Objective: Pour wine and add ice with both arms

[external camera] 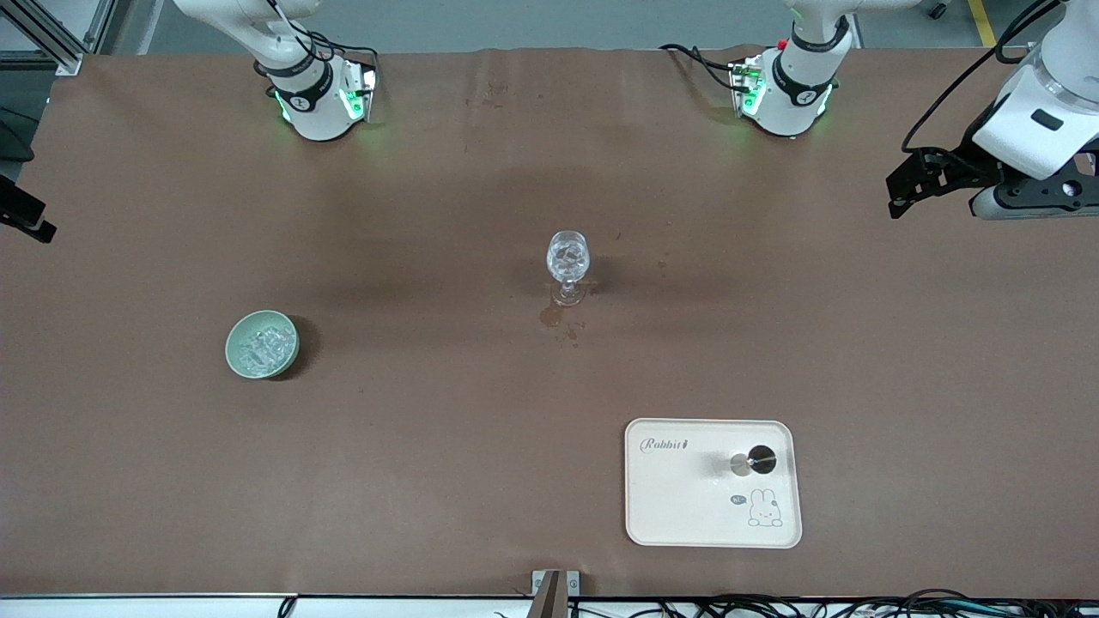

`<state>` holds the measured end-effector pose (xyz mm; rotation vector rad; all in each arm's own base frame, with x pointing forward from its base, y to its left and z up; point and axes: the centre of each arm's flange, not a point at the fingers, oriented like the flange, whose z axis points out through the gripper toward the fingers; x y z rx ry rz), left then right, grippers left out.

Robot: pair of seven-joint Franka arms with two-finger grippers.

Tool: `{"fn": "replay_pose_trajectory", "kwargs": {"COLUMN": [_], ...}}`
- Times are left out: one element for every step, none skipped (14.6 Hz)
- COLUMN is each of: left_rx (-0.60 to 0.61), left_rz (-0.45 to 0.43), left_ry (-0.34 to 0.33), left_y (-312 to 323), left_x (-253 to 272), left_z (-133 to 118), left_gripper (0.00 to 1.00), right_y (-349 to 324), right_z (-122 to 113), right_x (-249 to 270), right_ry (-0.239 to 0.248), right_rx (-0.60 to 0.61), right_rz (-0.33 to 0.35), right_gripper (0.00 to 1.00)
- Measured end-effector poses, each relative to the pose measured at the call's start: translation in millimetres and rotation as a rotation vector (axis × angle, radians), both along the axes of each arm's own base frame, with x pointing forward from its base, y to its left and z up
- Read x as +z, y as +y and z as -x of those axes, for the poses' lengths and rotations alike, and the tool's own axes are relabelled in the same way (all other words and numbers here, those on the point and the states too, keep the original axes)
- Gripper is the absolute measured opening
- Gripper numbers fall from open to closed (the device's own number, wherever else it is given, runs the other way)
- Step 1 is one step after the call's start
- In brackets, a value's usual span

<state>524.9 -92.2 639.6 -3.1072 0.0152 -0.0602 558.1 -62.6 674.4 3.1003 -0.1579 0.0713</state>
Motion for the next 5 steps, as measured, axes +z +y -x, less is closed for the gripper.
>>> {"fn": "replay_pose_trajectory", "kwargs": {"left_rx": [0.000, 0.000, 0.000, -0.001, -0.001], "left_rz": [0.000, 0.000, 0.000, 0.000, 0.000], "left_ry": [-0.001, 0.000, 0.002, 0.005, 0.008], "left_y": [0.0, 0.0, -0.2, -0.3, -0.4], "left_x": [0.3, -0.1, -1.2, -2.7, -4.2], "left_z": [-0.1, -0.3, -0.9, -1.7, -2.6], "left_gripper": [1.00, 1.00, 1.00, 1.00, 1.00], "right_y": [1.9, 4.4, 7.4, 9.6, 10.4], "right_z": [0.1, -0.1, -0.2, -0.3, -0.2], "right_x": [0.7, 0.3, -0.6, -1.6, -2.3], "right_ry": [-0.001, 0.000, 0.002, 0.004, 0.007], "right_rx": [0.003, 0.006, 0.009, 0.010, 0.008], "right_rz": [-0.008, -0.022, -0.045, -0.063, -0.069], "right_gripper": [1.00, 1.00, 1.00, 1.00, 1.00]}}
